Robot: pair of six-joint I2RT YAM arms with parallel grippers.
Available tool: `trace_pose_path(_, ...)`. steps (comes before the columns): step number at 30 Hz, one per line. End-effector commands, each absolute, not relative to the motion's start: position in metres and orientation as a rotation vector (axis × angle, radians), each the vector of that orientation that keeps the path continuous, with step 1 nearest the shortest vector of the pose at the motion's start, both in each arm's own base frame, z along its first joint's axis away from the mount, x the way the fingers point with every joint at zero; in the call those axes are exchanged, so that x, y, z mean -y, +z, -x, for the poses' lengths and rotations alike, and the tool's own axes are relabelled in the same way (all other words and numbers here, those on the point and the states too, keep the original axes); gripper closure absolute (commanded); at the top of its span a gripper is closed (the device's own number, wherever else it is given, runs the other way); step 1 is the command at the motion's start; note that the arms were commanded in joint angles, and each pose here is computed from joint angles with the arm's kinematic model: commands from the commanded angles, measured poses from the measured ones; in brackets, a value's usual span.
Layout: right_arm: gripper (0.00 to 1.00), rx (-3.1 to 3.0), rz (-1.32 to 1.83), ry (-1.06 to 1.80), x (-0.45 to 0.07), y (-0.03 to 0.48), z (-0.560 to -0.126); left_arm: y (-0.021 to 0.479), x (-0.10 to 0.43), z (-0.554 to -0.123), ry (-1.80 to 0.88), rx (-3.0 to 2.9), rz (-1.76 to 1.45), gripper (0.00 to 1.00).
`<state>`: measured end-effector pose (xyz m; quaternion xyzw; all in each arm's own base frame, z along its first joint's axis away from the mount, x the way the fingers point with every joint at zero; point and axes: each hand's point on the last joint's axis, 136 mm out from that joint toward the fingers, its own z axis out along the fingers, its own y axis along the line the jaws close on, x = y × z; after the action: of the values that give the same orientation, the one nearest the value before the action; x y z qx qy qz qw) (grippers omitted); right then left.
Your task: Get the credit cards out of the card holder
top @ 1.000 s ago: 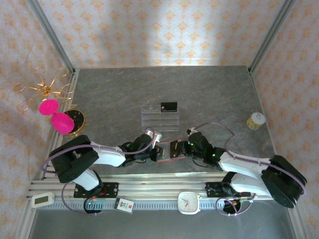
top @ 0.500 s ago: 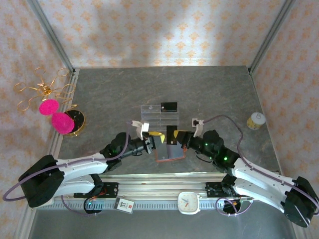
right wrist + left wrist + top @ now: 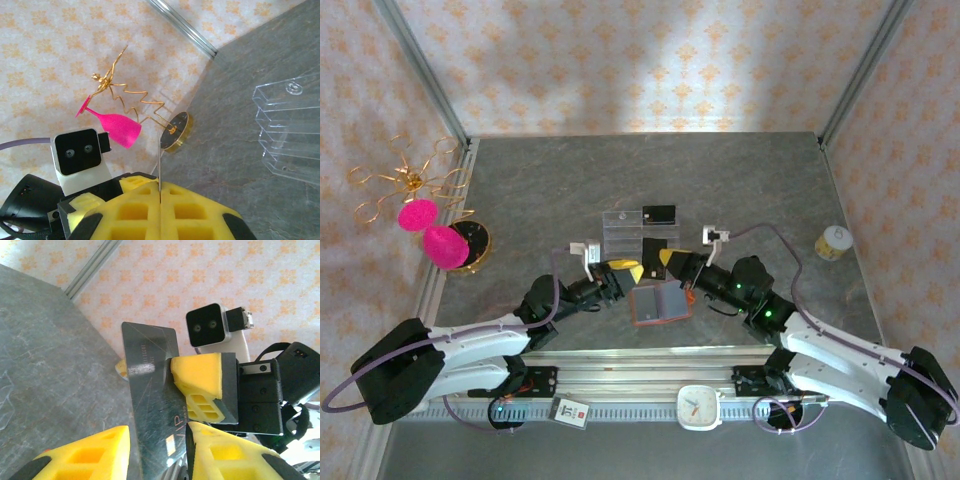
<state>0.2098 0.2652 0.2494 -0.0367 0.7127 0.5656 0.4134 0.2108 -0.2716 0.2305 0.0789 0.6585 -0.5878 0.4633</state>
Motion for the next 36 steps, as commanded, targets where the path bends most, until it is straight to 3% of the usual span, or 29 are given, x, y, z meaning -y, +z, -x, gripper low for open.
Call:
trace_pose_path(1,1.0,-1.673,0.13,1.505,-0.271,0.288,-0.207,0.25,0.268,-0.205,-1.504,-1.528,-0.205,0.67)
trace_pose_path(13,1.0,-1.671,0.134,1.518,-0.284,0.281,-0.21,0.261,0.272,-0.203,-1.567,-1.481,-0.212,0.73)
trace_pose_path(17,0.99,-1.715,0.138,1.49,-0.287,0.271,-0.211,0.264,0.273,-0.207,-1.563,-1.479,-0.225,1.0)
trace_pose_path(19,0.89,-1.773,0.116,1.413,-0.281,0.262,-0.216,0.263,0.273,-0.211,-1.543,-1.501,-0.245,1.0)
trace_pose_path(22,0.81,-1.839,0.062,1.27,-0.258,0.248,-0.223,0.255,0.268,-0.23,-1.429,-1.599,-0.277,1.0)
trace_pose_path(29,0.8,-1.897,-0.118,1.093,-0.191,0.221,-0.232,0.243,0.282,-0.263,-1.054,-1.808,-0.679,1.0)
trace_pose_path(36,0.81,-1.943,-0.185,1.034,-0.167,0.203,-0.233,0.245,0.285,-0.287,-0.63,-1.739,-1.208,1.0)
